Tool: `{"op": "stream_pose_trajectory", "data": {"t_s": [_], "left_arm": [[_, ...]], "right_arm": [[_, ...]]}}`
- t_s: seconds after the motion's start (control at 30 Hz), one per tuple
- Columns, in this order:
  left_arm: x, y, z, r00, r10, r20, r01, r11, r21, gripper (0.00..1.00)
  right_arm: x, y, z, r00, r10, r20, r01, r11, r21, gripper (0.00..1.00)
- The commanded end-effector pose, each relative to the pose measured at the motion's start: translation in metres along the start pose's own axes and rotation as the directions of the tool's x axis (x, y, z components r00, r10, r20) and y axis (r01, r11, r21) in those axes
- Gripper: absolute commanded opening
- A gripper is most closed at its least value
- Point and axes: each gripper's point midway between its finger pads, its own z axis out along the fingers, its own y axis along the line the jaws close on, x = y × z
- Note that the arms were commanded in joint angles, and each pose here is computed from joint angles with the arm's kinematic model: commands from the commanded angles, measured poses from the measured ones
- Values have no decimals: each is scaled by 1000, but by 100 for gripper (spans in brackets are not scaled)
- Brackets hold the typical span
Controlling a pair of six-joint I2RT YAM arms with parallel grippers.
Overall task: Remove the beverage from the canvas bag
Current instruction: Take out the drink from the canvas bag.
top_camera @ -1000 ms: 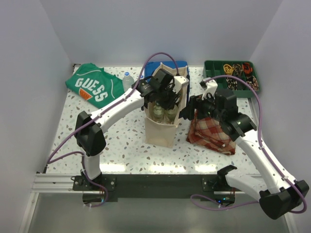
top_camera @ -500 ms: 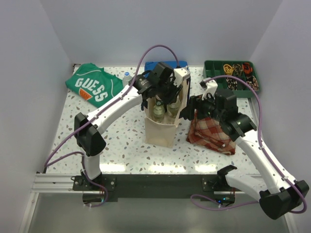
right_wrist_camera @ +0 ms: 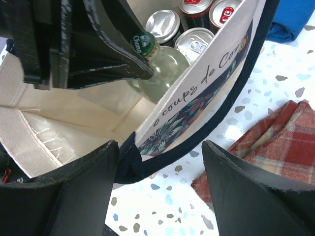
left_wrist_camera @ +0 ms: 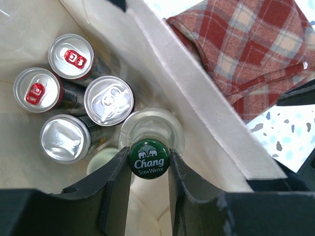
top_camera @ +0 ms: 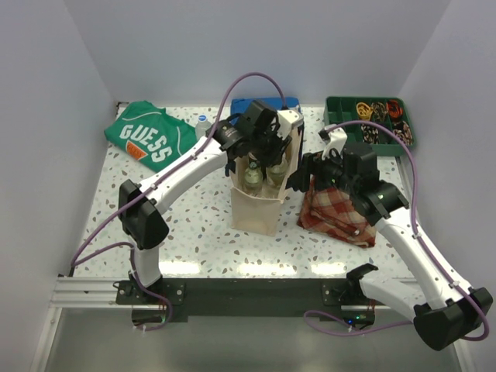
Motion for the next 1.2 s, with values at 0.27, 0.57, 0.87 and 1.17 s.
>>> {"op": "stream_pose_trajectory", "data": {"t_s": [0.27,0.57,0.87,1.17], "left_arm": [[-29,2,-1,966,-1,259,6,1000,-16,0],[-17,1,7,965,7,263,-4,1000,-14,0],[-22,-4,5,964,14,266,-19,1000,15,32],[-18,-6,9,968,13,249,-21,999,28,47]], "right_arm": [[-11,1,-4,998,-5,63,5,1000,3,73],[-11,0,-1,998,-9,57,9,1000,5,73],[-12,1,1,998,-6,56,6,1000,0,73],[-10,1,4,999,-3,46,3,1000,-4,73]]}}
